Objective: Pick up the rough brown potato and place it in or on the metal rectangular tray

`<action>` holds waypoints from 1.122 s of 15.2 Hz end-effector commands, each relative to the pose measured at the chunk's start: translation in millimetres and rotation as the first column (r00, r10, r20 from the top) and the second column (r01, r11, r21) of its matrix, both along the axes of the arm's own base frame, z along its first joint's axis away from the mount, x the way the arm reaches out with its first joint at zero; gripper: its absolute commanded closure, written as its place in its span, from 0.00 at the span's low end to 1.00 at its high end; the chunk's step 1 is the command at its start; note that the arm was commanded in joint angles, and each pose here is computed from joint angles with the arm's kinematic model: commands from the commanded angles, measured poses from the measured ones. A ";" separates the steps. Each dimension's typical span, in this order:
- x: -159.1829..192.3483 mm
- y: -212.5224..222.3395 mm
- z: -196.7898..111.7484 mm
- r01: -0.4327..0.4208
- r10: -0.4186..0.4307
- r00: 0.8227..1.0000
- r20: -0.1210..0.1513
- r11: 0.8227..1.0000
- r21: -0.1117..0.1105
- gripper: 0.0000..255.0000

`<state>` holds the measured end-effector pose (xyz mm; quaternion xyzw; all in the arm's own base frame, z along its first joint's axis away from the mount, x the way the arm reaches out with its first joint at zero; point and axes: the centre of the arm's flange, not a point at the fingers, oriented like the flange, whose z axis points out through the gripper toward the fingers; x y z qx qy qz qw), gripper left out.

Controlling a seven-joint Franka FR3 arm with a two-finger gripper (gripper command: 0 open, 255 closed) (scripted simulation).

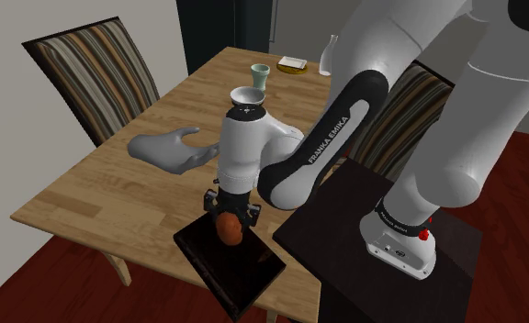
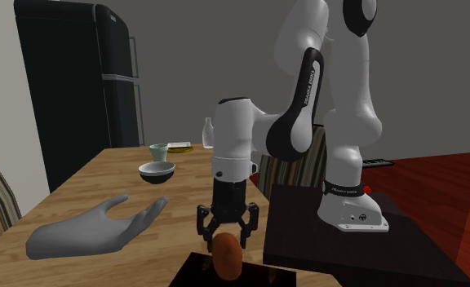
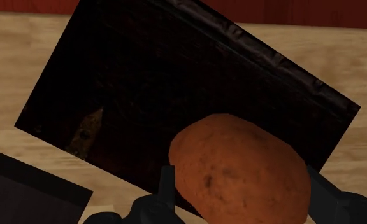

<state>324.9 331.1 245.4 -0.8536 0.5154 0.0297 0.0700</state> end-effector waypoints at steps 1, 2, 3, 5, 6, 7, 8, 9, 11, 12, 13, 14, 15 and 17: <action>-2.4 -1.3 -15.0 0.000 0.000 1.000 -0.009 1.000 -0.006 1.00; -2.4 -1.3 -18.1 0.000 0.000 1.000 -0.009 1.000 -0.006 1.00; -2.4 -1.3 -18.1 0.000 0.000 1.000 -0.009 1.000 -0.006 1.00; -2.4 -1.3 -18.1 0.000 0.000 1.000 -0.009 1.000 -0.006 1.00; -2.4 -1.3 -18.1 0.000 0.000 1.000 -0.009 1.000 -0.006 1.00; -2.4 -1.3 -18.1 0.000 0.000 1.000 -0.009 1.000 -0.006 1.00; -2.4 -1.3 -18.1 0.000 0.000 1.000 -0.009 1.000 -0.006 1.00; -2.4 -1.3 -18.1 0.000 0.000 1.000 -0.009 1.000 -0.006 1.00; -2.4 -1.1 -18.5 0.000 0.000 1.000 -0.009 1.000 -0.006 0.00; -2.4 -1.7 -18.5 0.000 0.000 1.000 -0.009 1.000 -0.006 0.00; -2.0 -1.6 -18.6 0.000 0.000 1.000 -0.009 1.000 -0.006 0.00; -1.7 -2.0 -19.1 0.000 0.000 1.000 -0.009 1.000 -0.006 0.00; -2.2 -2.0 -18.3 0.000 0.000 1.000 -0.009 1.000 -0.006 0.00; -2.5 -3.2 -5.0 0.000 0.000 1.000 -0.009 1.000 -0.006 0.00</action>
